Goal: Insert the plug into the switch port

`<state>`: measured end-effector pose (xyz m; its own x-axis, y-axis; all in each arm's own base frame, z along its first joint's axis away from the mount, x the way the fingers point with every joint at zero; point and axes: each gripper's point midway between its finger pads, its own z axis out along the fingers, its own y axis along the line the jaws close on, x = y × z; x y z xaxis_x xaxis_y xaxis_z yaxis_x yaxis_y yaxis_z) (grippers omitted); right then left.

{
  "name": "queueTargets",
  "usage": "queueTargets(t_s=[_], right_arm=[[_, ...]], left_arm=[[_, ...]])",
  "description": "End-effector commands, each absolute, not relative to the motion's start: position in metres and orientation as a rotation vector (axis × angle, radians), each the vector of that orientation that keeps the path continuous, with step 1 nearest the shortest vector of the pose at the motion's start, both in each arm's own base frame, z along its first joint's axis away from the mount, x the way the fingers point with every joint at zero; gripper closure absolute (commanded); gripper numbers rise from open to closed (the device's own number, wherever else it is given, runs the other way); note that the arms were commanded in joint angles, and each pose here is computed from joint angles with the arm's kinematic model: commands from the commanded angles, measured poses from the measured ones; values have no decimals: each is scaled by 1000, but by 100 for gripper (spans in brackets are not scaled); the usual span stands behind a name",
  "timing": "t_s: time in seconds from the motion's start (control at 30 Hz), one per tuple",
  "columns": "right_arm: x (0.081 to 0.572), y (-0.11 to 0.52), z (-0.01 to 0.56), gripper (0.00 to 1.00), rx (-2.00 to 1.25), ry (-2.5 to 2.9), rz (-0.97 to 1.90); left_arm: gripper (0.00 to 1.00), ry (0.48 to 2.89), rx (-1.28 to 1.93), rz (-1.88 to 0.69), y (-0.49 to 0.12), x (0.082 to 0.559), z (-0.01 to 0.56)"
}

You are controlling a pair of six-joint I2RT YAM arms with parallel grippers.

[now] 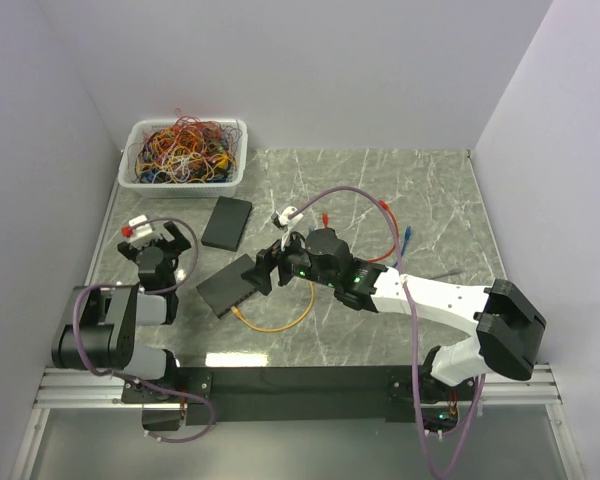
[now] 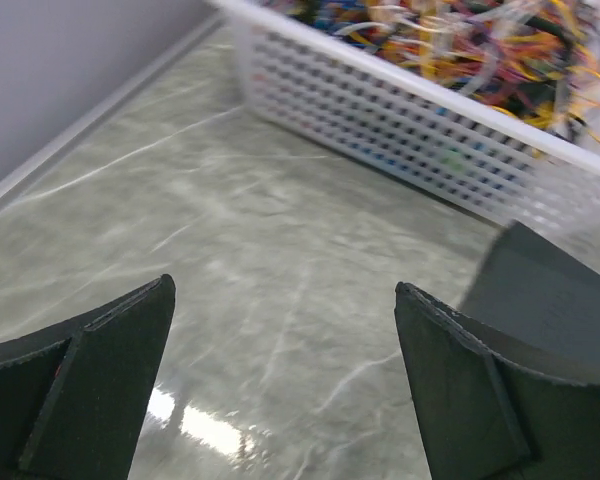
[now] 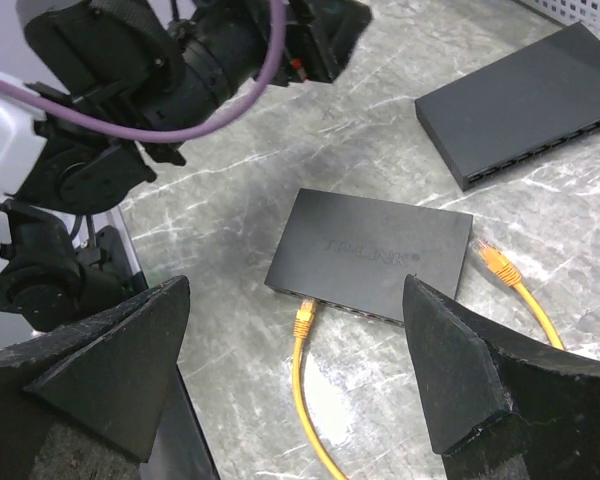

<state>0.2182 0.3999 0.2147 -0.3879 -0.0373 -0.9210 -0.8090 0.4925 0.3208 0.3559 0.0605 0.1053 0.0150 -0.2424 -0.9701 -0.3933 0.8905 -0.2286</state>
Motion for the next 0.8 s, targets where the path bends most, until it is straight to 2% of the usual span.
queueTargets(t_s=[0.0,0.23,0.5,0.77], right_arm=[[221,400,233,7,-688,1712,1010],[235,391,229,7,-617,1739,926],[304,351,194,10,-332,1909,769],[347,328,167,12,-261,2021,634]], left_arm=[[3,1518,-318,40,34,377,129],[1,1532,-306,35,27,378,127],[1,1529,-306,35,27,378,128],[1,1530,-304,36,27,378,127]])
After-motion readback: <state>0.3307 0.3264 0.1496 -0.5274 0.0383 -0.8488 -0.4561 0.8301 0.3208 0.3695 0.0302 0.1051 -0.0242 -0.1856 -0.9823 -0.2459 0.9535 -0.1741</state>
